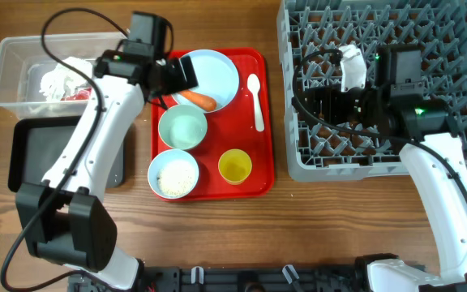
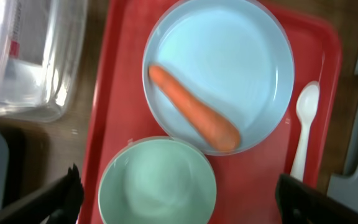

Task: Sort waste into correct bins and load items into the dishwasher rack
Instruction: 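Grasp the light-blue rice bowl with the left gripper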

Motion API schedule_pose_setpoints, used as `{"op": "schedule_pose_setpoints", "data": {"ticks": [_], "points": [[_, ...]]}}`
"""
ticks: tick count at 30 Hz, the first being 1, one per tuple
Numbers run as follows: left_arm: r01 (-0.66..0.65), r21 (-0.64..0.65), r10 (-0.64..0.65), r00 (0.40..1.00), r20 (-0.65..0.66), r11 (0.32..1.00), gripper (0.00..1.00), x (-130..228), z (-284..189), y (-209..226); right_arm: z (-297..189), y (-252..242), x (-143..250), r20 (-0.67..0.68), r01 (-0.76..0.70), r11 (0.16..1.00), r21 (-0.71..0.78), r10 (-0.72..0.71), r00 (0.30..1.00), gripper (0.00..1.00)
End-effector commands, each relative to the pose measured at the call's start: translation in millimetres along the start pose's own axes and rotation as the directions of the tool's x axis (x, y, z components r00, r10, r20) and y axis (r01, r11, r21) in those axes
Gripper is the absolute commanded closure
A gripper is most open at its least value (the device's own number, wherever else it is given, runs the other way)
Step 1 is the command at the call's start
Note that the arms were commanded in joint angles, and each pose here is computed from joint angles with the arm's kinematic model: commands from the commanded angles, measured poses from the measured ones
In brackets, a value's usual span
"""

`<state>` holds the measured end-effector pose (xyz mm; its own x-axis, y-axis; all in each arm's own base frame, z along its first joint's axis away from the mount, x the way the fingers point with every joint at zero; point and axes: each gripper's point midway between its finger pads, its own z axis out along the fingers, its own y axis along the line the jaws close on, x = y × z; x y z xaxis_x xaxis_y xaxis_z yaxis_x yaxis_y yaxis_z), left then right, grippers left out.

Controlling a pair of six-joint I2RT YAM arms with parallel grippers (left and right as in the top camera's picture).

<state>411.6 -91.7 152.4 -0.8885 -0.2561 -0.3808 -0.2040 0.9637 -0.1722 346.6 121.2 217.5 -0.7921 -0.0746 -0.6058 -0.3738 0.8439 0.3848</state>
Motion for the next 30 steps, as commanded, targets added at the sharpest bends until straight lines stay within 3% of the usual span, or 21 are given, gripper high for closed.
{"op": "schedule_pose_setpoints", "data": {"ticks": [1, 4, 9, 16, 19, 23, 27, 30], "points": [[-0.114, -0.024, 0.108, 0.977, -0.186, 0.993, 0.0, 52, -4, -3, -2, 4, -5, 0.012, -0.004, 1.0, -0.01, 0.004, 1.0, 0.01], [-0.251, 0.079, 0.263, 0.912, -0.313, 0.965, 0.0, 91, -13, -19, -3, 10, -5, 0.011, -0.004, 0.999, -0.046, 0.004, 1.0, 0.02], [-0.335, 0.102, 0.346, 0.841, -0.415, 0.937, 0.09, 132, -25, -32, -3, 18, -3, 0.002, -0.007, 0.996, -0.094, 0.008, 1.0, 0.06], [-0.202, 0.0, 0.176, 0.853, -0.491, 0.979, 0.1, 164, -14, -12, -3, 16, 0, -0.01, -0.012, 0.997, -0.081, 0.011, 1.0, 0.06], [-0.116, -0.025, 0.092, 0.886, -0.454, 0.993, 0.25, 177, 5, -6, -3, 13, 0, -0.009, -0.012, 0.998, -0.066, 0.012, 1.0, 0.05], [-0.059, -0.029, 0.041, 0.903, -0.427, 0.998, 0.59, 188, 31, -1, -3, 13, 0, -0.01, -0.012, 0.998, -0.066, 0.011, 1.0, 0.05], [-0.037, -0.042, 0.015, 0.903, -0.43, 0.998, 0.64, 208, 52, 11, -3, 13, -1, -0.006, -0.011, 0.998, -0.066, 0.01, 1.0, 0.06], [-0.036, -0.041, 0.015, 0.903, -0.428, 0.998, 0.75, 209, 54, 12, -3, 13, -1, -0.004, -0.01, 0.998, -0.066, 0.01, 1.0, 0.06]]}}
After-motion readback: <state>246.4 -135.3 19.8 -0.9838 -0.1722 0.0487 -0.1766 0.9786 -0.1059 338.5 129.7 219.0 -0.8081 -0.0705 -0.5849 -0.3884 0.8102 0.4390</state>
